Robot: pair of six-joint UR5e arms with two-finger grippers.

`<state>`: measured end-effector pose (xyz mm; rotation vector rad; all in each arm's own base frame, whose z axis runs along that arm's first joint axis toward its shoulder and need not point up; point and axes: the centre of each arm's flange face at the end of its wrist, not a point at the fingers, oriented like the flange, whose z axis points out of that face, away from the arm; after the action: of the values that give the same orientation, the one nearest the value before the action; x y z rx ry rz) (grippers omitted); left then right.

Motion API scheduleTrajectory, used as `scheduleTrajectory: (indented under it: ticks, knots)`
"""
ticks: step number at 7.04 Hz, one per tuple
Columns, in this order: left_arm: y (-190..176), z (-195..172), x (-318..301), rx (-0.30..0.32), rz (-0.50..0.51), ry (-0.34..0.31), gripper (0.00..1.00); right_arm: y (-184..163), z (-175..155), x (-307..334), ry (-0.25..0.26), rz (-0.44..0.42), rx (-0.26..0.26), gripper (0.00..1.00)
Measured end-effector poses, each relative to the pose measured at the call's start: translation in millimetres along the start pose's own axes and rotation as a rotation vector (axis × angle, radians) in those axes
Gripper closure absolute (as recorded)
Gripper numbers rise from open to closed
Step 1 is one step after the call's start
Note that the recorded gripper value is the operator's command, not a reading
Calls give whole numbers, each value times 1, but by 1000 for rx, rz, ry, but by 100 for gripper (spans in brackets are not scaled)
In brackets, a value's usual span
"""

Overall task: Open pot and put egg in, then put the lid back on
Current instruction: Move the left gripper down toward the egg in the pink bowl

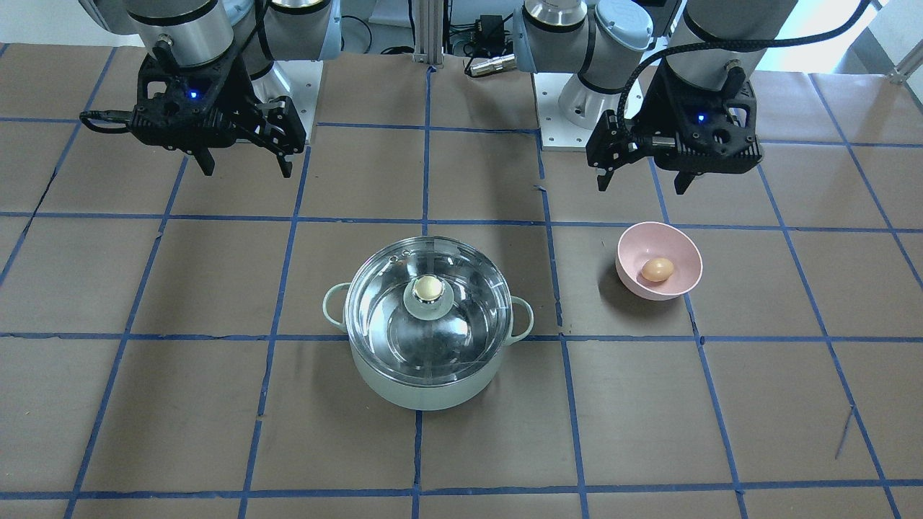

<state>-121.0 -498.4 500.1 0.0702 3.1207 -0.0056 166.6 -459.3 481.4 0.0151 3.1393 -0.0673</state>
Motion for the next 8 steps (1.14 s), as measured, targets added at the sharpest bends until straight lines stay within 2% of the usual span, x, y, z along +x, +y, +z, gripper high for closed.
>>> scheduleTrajectory:
  ticks: [4,6,8]
  knots:
    - [0,34,-33,-63,-23,3,0,0,-1,-1,-2,0,2,0]
    - [1,59,-52,-97,32,16,0,0,-2,0,-1,1,3,0]
    - [3,89,-77,-111,43,25,0,0,-2,0,-1,0,3,0]
